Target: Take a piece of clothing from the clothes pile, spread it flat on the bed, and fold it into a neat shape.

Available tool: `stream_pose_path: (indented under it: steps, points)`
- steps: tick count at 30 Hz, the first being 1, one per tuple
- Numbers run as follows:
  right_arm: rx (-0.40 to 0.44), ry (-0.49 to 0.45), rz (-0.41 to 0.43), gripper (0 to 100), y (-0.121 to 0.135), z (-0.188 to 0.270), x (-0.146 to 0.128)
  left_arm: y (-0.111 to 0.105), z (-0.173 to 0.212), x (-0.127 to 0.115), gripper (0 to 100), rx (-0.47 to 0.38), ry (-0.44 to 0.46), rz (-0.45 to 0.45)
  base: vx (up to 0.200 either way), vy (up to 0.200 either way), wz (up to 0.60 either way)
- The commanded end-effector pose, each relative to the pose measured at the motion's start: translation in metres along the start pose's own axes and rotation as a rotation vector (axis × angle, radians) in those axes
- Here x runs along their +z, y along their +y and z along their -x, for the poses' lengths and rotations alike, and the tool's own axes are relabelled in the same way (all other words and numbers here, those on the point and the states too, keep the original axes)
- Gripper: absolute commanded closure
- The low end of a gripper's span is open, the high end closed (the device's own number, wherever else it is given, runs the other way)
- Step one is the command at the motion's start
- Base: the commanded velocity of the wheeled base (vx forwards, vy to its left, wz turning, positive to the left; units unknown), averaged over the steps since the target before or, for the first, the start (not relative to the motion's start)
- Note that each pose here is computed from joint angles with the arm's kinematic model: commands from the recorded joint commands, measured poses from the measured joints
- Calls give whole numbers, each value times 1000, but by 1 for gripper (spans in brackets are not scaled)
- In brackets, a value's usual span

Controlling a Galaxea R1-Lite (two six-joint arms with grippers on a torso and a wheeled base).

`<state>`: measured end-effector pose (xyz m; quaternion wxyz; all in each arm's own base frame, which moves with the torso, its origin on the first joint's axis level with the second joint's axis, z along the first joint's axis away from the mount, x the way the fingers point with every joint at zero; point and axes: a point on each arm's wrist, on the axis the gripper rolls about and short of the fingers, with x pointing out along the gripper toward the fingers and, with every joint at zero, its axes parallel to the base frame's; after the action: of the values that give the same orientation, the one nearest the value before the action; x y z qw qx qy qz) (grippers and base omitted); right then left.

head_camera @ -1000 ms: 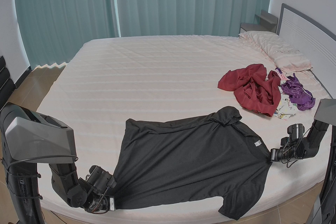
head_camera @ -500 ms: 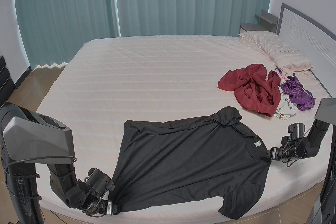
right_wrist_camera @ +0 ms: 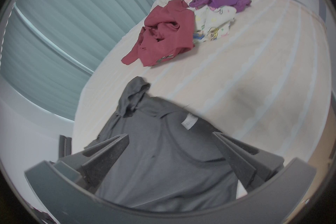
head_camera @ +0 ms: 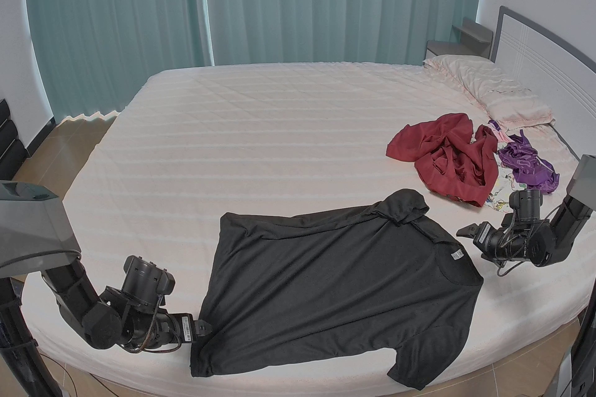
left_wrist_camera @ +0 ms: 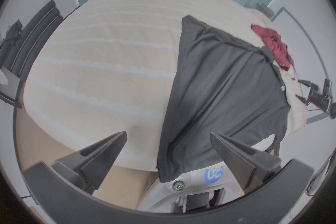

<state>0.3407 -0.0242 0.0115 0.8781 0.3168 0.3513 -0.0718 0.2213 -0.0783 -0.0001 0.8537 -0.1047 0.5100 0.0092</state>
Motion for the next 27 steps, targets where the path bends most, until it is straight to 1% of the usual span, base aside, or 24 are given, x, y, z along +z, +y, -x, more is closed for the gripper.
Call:
stream_pose_path:
  steps: [1, 2, 3, 6, 7, 8, 12, 16, 19, 21, 27]
  points:
    - [71, 50, -42, 0, 23, 6, -15, -1, 13, 16, 0, -74, -84, 42, 0, 0, 0]
    - [86, 87, -82, 0, 24, 3, -26, -2, 12, 18, 0, -77, -94, 59, 0, 0, 0]
    - [93, 90, -89, 0, 22, 4, -30, -3, 11, 18, 0, -79, -93, 66, 0, 0, 0]
    - [134, 56, -89, 0, 21, 3, -31, -6, 10, 21, 0, -91, -105, 93, 0, 0, 0]
    - [156, 36, -89, 0, 22, 3, -30, -7, 10, 25, 0, -99, -114, 119, 0, 0, 0]
    - [160, 32, -89, 0, 21, 4, -31, -8, 10, 26, 0, -104, -118, 141, 200, 0, 0]
    - [147, 52, -86, 0, 16, 3, -39, -8, 6, 25, 0, -98, -104, 156, 200, 0, 0]
    - [138, 76, -77, 0, 15, 5, -46, -12, 4, 32, 0, -120, -135, 197, 200, 0, 0]
    - [138, 89, -70, 0, 17, 5, -51, -14, 4, 36, 0, -146, -166, 250, 0, 0, 0]
    - [139, 90, -69, 0, 17, 5, -51, -15, 2, 38, 0, -155, -175, 267, 0, 0, 0]
    - [133, 97, -69, 0, 16, 3, -53, -16, -4, 37, 0, -154, -176, 270, 0, 0, 0]
